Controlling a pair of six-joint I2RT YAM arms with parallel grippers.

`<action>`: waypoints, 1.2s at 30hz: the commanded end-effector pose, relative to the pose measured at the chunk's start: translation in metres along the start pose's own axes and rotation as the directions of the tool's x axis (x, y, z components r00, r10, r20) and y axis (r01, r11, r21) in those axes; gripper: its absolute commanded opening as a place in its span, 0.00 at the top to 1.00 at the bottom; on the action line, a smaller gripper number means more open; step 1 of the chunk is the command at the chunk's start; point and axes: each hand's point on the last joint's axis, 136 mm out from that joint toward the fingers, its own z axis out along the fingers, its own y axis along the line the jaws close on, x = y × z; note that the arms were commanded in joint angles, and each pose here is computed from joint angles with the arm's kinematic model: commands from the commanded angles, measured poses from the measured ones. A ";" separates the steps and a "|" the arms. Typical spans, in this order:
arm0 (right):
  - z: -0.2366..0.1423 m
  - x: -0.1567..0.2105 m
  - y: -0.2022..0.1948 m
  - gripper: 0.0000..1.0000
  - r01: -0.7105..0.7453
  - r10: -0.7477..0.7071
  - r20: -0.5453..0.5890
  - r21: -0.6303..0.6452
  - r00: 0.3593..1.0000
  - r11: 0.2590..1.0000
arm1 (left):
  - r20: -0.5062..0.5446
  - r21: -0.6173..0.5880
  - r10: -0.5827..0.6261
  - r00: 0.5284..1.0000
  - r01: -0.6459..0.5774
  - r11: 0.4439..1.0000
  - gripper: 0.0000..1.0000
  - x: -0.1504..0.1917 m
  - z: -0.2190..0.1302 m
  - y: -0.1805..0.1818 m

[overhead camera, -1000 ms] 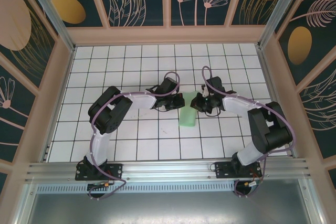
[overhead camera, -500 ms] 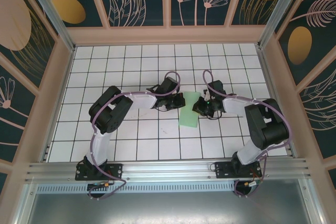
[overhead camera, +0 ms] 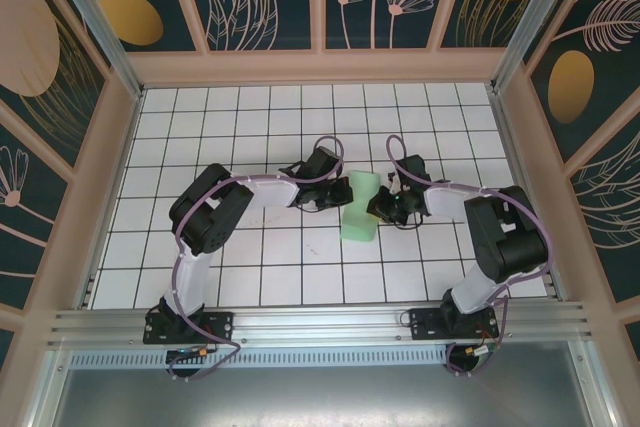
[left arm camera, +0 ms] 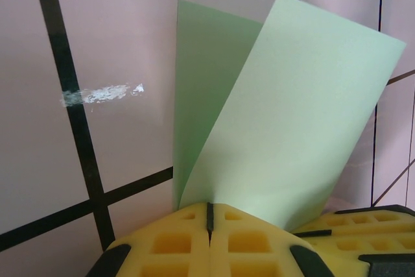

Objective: Fold a paper plane with a square sheet of paper (pick it up from the middle)
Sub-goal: Fold the square sheet of paper in half at the center of the table.

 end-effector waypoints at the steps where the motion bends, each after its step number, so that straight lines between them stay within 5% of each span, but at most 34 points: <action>1: -0.019 -0.012 0.019 0.85 0.037 -0.034 0.052 -0.065 0.998 0.997 | -0.083 -0.144 -0.028 0.996 0.015 0.989 0.96 0.029 0.017 0.045; 11: -0.020 -0.025 0.029 0.85 0.039 -0.031 0.045 -0.190 0.999 0.981 | -0.086 -0.140 -0.025 0.996 0.012 0.990 0.96 0.030 0.016 0.044; 21: 0.007 -0.009 -0.035 0.86 -0.048 0.048 -0.009 -0.043 0.999 0.998 | -0.088 -0.142 -0.026 0.996 0.013 0.990 0.96 0.030 0.016 0.045; 30: -0.034 -0.038 0.028 0.84 0.055 -0.040 0.077 -0.215 0.996 0.975 | -0.092 -0.142 -0.025 0.995 0.012 0.990 0.96 0.031 0.016 0.045; 36: -0.031 -0.054 0.032 0.84 0.078 -0.057 0.090 -0.247 0.994 0.966 | -0.095 -0.138 -0.024 0.995 0.011 0.990 0.96 0.031 0.016 0.044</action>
